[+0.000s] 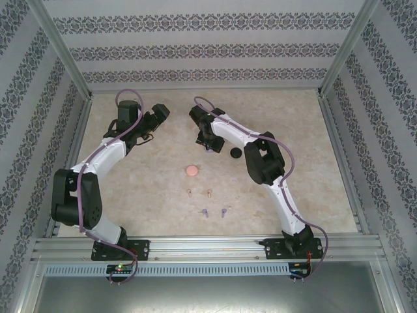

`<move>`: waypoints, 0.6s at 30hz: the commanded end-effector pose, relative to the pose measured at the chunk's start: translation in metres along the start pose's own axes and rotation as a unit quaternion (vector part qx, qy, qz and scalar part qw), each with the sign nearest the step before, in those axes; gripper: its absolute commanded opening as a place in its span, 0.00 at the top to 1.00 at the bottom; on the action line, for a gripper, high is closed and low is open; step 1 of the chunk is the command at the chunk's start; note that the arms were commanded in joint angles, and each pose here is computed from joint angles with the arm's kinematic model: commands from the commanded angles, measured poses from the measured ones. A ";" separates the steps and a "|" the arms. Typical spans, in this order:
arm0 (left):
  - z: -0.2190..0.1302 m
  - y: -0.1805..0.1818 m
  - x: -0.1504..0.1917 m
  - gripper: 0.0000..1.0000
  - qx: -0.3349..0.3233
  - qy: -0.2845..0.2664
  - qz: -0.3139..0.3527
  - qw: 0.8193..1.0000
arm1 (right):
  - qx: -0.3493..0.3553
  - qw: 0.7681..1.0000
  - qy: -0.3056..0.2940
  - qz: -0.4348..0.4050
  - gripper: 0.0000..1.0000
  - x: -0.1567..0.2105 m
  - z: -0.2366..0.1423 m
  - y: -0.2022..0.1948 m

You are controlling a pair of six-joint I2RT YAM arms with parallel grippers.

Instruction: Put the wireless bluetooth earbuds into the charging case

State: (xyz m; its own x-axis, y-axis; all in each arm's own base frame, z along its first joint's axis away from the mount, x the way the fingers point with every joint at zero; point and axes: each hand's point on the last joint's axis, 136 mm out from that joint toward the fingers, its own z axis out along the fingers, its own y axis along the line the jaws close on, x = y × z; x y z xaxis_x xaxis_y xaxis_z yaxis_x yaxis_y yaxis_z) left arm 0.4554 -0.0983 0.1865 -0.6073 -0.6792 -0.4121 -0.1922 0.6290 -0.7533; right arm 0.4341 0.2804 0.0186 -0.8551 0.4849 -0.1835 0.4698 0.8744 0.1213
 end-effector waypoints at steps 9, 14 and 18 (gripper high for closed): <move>0.005 -0.003 0.005 0.01 0.023 0.021 -0.013 0.999 | 0.011 0.998 0.001 -0.064 0.48 0.007 0.007 0.004; 0.004 -0.003 0.007 0.00 0.024 0.025 -0.003 0.999 | 0.000 0.997 0.003 -0.079 0.55 0.011 0.004 0.007; 0.005 -0.007 0.009 0.00 0.046 0.022 0.017 0.999 | -0.040 0.996 -0.011 -0.079 0.57 0.001 -0.017 0.017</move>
State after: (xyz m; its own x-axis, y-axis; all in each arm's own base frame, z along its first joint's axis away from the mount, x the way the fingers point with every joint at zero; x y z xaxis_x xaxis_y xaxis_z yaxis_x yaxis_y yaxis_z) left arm 0.4531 -0.1095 0.1797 -0.6499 -0.6604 -0.3762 -0.1674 0.6072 -0.7767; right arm 0.4367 0.2903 0.0206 -0.9055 0.3679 -0.2113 0.3488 0.9291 0.1231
